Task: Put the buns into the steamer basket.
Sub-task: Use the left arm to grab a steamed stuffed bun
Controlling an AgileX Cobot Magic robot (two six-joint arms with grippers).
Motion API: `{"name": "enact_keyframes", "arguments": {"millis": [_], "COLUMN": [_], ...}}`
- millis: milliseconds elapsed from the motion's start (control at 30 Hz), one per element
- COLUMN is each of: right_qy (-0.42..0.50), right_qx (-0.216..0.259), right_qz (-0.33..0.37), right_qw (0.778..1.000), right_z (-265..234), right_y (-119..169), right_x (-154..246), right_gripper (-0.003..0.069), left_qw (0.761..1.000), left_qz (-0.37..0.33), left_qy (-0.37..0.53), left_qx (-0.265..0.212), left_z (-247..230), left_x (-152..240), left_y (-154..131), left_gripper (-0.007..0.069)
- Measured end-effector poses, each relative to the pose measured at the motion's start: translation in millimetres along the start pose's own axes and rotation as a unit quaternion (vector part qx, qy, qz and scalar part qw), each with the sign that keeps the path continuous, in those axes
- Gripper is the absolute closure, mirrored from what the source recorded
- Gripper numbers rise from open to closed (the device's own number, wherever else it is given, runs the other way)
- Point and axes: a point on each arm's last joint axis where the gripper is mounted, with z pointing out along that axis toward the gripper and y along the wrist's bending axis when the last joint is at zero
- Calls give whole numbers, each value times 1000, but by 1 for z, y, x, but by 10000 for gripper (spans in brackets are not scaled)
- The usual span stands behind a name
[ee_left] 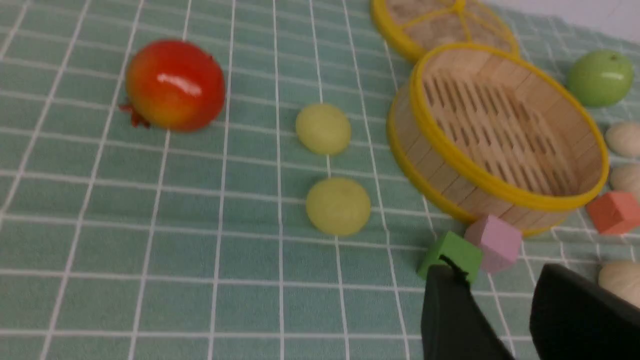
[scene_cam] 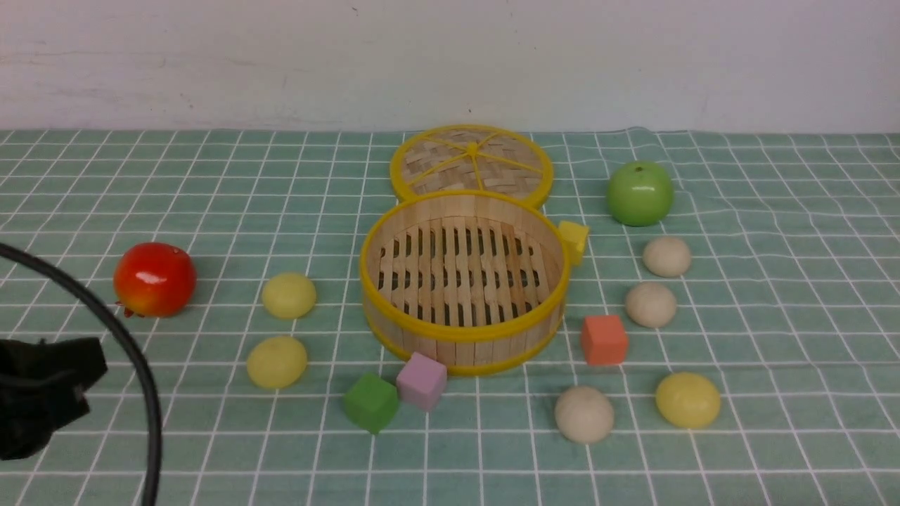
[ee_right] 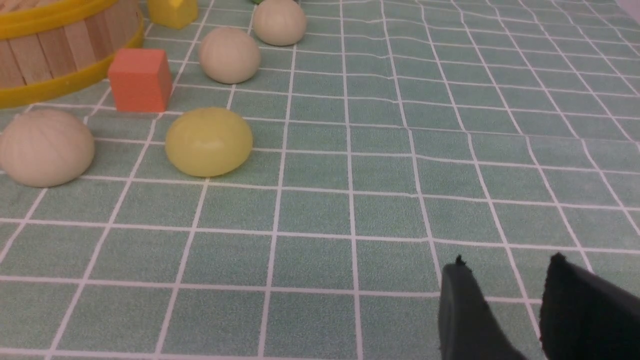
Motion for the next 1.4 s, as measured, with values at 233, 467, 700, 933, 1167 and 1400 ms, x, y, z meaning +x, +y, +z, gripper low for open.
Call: {"name": "enact_keyframes", "arguments": {"millis": [233,467,700,933,1167,1400], "right_qy": [0,0,0,0,0,0], "right_qx": [0,0,0,0,0,0], "right_qz": [0,0,0,0,0,0], "right_qw": [1000,1000,1000,1000,1000,1000], "right_z": [0,0,0,0,0,0], "right_y": [0,0,0,0,0,0], "right_x": [0,0,0,0,0,0], "right_gripper": [420,420,420,420,420,420], "left_qw": [995,979,959,955,947,937], "left_qz": [-26,4,31,32,41,51], "left_qy": [90,196,274,287,311,336], "left_qx": [-23,-51,-60,-63,-68,-78], "left_z": [41,98,151,176,191,219], "left_x": [-3,-24,-35,-42,-53,-59], "left_y": [-1,-8,-11,-12,-15,-20], "left_gripper": [387,387,387,387,363,293]}}
